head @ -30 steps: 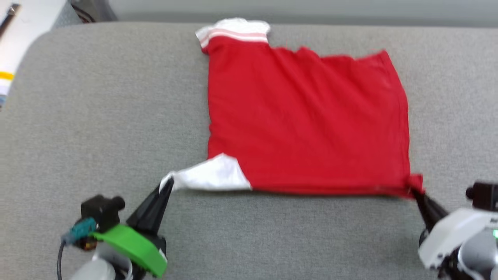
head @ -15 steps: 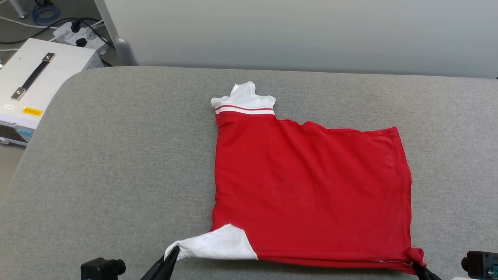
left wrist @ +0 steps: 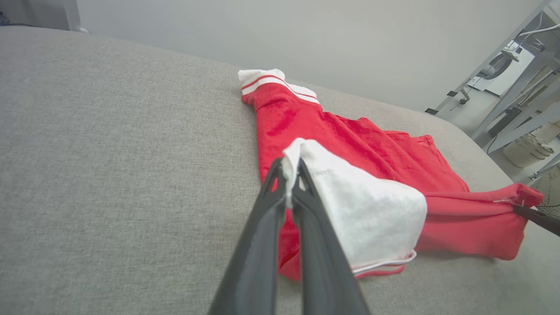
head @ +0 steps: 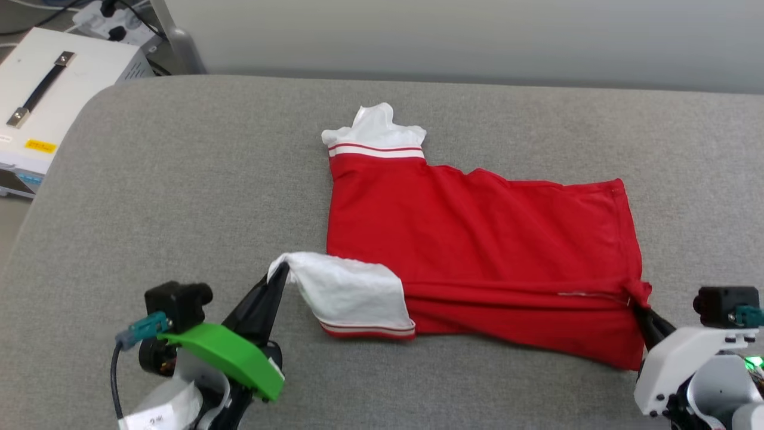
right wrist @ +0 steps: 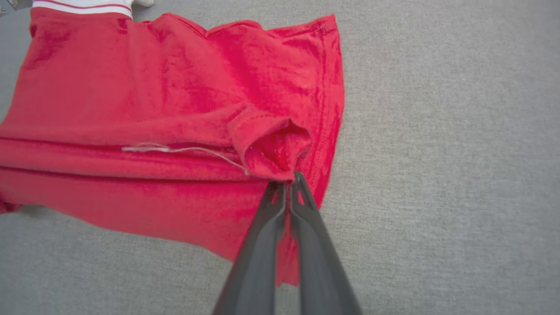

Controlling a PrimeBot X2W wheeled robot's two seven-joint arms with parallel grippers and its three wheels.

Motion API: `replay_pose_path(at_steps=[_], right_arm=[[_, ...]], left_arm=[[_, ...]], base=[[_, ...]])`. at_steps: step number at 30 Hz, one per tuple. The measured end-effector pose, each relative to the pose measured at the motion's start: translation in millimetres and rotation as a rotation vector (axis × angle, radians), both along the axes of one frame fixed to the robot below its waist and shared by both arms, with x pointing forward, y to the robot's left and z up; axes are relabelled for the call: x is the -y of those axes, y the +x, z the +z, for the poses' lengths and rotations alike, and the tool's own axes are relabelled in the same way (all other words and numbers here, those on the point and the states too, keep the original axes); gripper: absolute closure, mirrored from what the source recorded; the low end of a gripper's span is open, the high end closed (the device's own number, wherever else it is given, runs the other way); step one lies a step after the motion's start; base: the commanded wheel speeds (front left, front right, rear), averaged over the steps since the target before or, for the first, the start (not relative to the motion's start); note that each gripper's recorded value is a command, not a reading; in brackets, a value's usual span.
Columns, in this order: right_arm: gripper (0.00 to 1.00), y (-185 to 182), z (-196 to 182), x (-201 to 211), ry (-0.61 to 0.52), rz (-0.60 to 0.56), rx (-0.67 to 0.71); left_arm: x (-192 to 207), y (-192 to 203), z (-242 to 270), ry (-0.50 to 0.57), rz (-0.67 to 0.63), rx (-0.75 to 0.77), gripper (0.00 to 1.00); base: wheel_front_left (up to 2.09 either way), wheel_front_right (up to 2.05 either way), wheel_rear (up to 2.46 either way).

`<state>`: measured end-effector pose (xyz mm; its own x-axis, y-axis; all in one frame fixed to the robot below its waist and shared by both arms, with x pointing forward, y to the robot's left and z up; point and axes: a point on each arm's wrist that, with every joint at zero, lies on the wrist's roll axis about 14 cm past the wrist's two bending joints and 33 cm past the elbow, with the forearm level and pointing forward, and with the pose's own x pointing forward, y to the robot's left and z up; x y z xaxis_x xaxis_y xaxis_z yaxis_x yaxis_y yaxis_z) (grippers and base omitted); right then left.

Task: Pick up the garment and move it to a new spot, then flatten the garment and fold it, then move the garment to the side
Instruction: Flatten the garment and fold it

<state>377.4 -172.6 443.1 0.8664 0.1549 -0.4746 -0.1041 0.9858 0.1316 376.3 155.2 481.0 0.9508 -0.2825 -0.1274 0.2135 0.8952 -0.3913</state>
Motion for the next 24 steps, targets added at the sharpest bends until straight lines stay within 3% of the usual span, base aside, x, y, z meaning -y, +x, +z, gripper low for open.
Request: replay_pose_path(at_steps=[8, 15, 16, 17, 18, 19, 20, 24], right_arm=[[1.0, 43.8, -22.4, -6.3, -0.025, 0.033, -0.027], [1.0, 45.0, -62.2, -9.2, -0.027, 0.039, -0.12], [1.0, 45.6, -63.5, -10.3, -0.026, 0.041, -0.118], [0.72, 45.1, -64.9, -10.9, -0.025, 0.042, -0.117], [0.61, 44.2, -66.1, -11.0, -0.024, 0.041, -0.115], [0.17, 44.4, -65.4, -11.1, -0.019, 0.039, -0.106], [0.0, 45.3, -63.0, -11.4, -0.013, 0.036, -0.087], [0.0, 45.8, -49.4, -13.9, 0.004, 0.031, 0.007]], left_arm=[[8.9, 42.0, -29.5, 0.025, -0.048, -0.056, 1.0], [24.2, 40.5, -76.8, 0.031, -0.106, -0.205, 1.0], [27.1, 37.5, -82.1, 0.028, -0.116, -0.226, 0.92], [28.6, 35.6, -85.2, 0.019, -0.115, -0.239, 0.7], [29.6, 34.5, -86.4, 0.01, -0.112, -0.245, 0.59], [30.0, 33.5, -87.3, 0.009, -0.112, -0.248, 0.38], [30.0, 32.2, -88.3, 0.01, -0.113, -0.251, 0.03], [23.4, 33.2, -79.7, 0.0, -0.079, -0.212, 0.0]], base=[[0.0, 0.0, 0.0], [0.0, 0.0, 0.0], [0.0, 0.0, 0.0], [0.0, 0.0, 0.0], [0.0, 0.0, 0.0], [0.0, 0.0, 0.0], [0.0, 0.0, 0.0], [0.0, 0.0, 0.0]])
